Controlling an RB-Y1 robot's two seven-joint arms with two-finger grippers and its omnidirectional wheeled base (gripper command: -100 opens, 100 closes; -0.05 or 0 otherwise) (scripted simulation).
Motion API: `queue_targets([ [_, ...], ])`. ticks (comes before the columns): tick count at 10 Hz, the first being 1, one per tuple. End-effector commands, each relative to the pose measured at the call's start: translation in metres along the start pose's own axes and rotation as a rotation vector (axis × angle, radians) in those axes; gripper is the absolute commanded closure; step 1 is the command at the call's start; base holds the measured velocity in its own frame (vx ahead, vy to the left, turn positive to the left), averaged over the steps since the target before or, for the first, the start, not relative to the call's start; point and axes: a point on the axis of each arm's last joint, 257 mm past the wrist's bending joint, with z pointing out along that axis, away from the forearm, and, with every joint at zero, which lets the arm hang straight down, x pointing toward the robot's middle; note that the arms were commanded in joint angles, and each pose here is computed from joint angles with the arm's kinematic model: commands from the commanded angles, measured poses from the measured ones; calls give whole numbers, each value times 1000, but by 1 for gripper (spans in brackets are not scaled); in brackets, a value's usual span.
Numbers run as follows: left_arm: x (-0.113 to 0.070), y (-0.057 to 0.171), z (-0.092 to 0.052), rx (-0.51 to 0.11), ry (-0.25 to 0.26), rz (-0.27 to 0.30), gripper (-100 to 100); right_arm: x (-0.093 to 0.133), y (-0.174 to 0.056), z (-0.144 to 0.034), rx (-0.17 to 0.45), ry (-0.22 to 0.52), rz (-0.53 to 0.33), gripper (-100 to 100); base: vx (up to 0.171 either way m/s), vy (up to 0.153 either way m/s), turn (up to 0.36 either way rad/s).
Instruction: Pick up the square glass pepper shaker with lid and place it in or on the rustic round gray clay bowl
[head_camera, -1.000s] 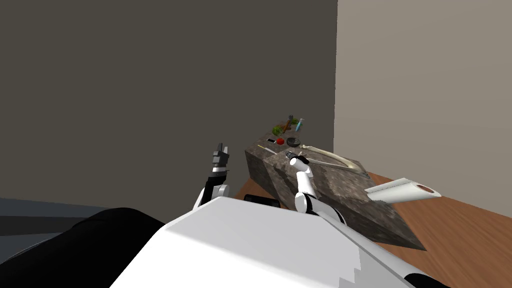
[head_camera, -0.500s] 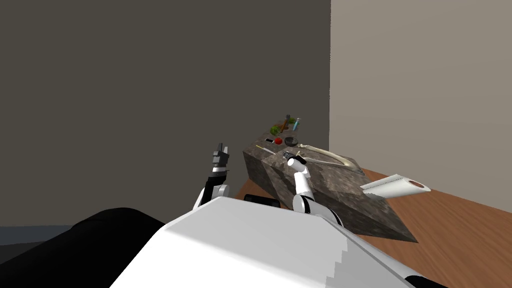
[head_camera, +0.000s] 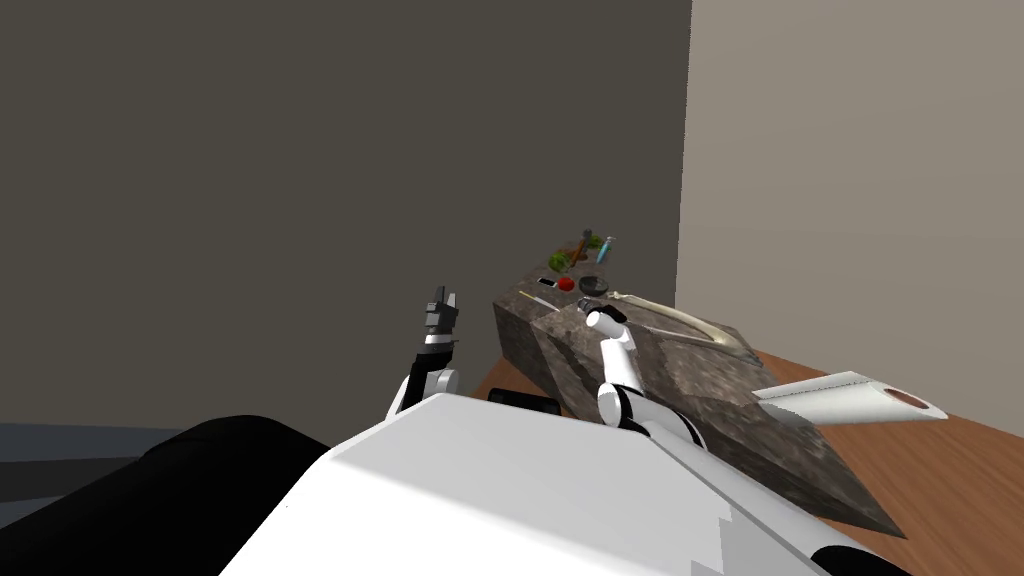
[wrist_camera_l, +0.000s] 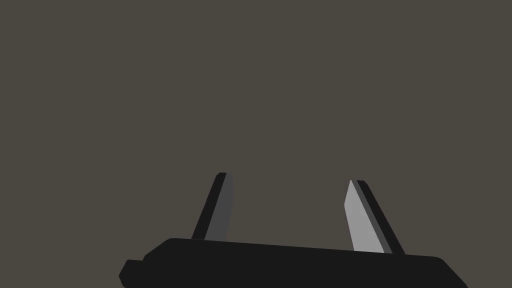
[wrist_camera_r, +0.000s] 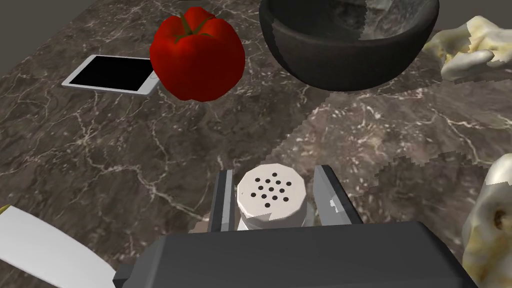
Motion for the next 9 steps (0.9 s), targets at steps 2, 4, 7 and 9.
queue_targets([
  [2,0,0,0,0,0,0,0,45,32,1,-40,51,-71,100,-17,-5,164],
  [4,0,0,0,0,0,0,0,72,46,1,-60,84,-107,100,-35,-35,220],
  [7,0,0,0,0,0,0,0,121,69,-2,-94,140,-158,100,-64,-46,217],
  [9,0,0,0,0,0,0,0,161,95,-6,-133,178,-181,100,-70,-58,278],
])
